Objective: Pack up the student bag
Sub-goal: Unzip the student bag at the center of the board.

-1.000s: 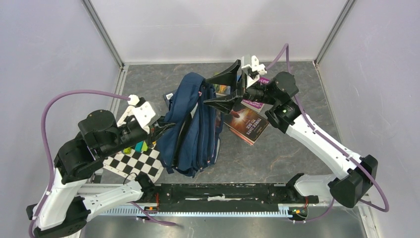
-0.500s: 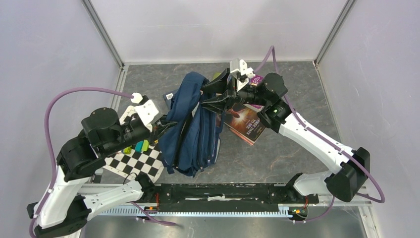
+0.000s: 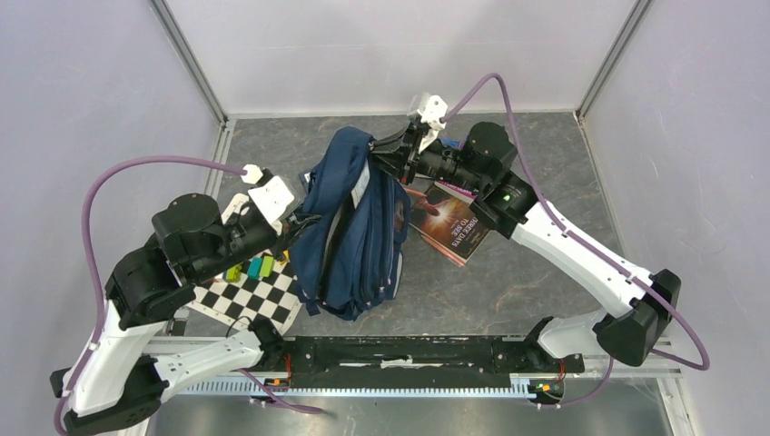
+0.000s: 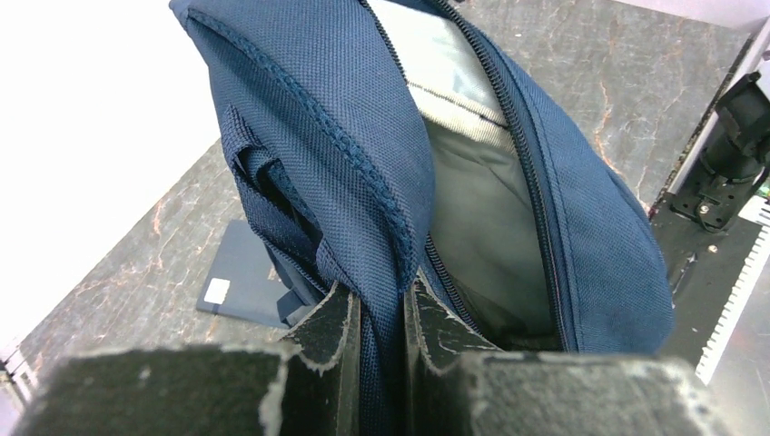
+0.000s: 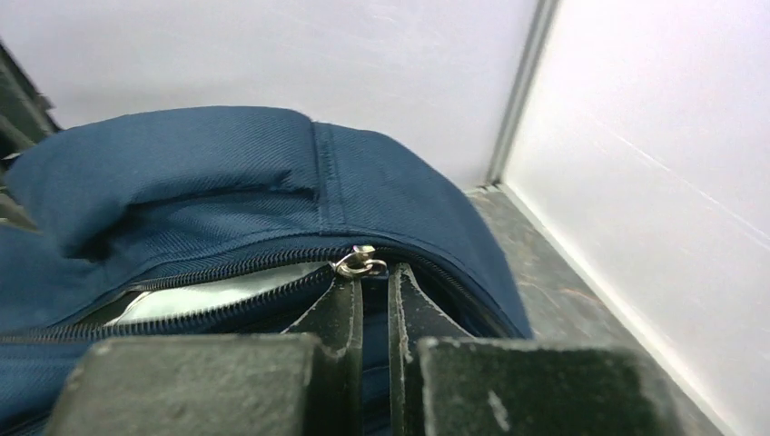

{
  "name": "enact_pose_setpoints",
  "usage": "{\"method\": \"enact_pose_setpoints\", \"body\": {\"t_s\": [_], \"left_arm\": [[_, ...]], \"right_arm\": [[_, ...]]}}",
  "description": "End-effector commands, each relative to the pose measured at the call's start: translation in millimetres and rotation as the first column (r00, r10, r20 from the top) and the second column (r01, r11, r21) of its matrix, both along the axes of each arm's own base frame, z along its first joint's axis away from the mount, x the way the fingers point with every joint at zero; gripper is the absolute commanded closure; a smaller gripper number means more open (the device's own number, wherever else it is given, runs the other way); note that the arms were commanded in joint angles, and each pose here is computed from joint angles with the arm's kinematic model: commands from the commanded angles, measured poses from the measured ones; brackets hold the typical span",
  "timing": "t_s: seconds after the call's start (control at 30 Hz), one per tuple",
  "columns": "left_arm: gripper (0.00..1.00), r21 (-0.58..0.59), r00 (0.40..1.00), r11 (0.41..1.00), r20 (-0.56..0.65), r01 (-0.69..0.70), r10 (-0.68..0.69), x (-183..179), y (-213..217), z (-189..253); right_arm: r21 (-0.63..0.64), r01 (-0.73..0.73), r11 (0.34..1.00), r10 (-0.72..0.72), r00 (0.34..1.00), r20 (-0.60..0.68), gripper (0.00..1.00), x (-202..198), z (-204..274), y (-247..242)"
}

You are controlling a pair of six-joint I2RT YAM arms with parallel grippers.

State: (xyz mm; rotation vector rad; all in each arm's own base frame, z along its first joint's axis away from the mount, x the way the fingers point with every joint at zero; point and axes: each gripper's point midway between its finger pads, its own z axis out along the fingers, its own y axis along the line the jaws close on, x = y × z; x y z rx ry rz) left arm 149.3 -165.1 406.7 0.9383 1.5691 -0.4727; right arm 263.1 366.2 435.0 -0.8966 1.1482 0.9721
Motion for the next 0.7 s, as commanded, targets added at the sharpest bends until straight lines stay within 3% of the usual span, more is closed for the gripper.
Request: {"method": "enact_pose_setpoints", "body": {"t_s": [0.0, 0.17, 0.3, 0.43, 0.47, 0.53, 0.63, 0.67], "left_arm": [[0.98, 0.043, 0.998, 0.999, 0.055, -0.028, 0.026, -5, 21, 11], [0.98, 0.061, 0.996, 0.996, 0.077, -0.059, 0.054, -4, 30, 15], [0.98, 0.069, 0.99, 0.992, 0.098, -0.106, 0.099, 3, 37, 20], [0.96, 0.062, 0.967, 0.97, 0.111, -0.236, 0.228, 21, 48, 26], [0.89, 0.059, 0.96, 0.963, 0.115, -0.263, 0.255, 26, 49, 27], [0.63, 0.059, 0.957, 0.959, 0.11, -0.277, 0.269, 34, 42, 29], [0.23, 0.011, 0.975, 0.979, 0.082, -0.206, 0.204, 34, 19, 50], [0.16, -0.022, 0.981, 0.984, 0.073, -0.176, 0.177, 33, 10, 61]], "right_arm": [[-0.07, 0.353, 0.933, -0.347, 0.934, 0.083, 1.0, 57, 21, -42], [-0.216, 0.472, 0.855, -0.456, 0.881, 0.124, 1.0, 98, -12, -53], [-0.286, 0.484, 0.827, -0.468, 0.874, 0.128, 1.0, 119, -39, -53], [-0.331, 0.443, 0.833, -0.435, 0.895, 0.104, 1.0, 117, -55, -50], [-0.329, 0.419, 0.846, -0.411, 0.906, 0.096, 1.0, 113, -56, -46], [-0.321, 0.376, 0.869, -0.373, 0.925, 0.074, 1.0, 106, -59, -41], [-0.31, 0.349, 0.884, -0.353, 0.934, 0.043, 1.0, 101, -62, -37], [-0.31, 0.347, 0.885, -0.355, 0.934, 0.034, 1.0, 102, -63, -36]]}}
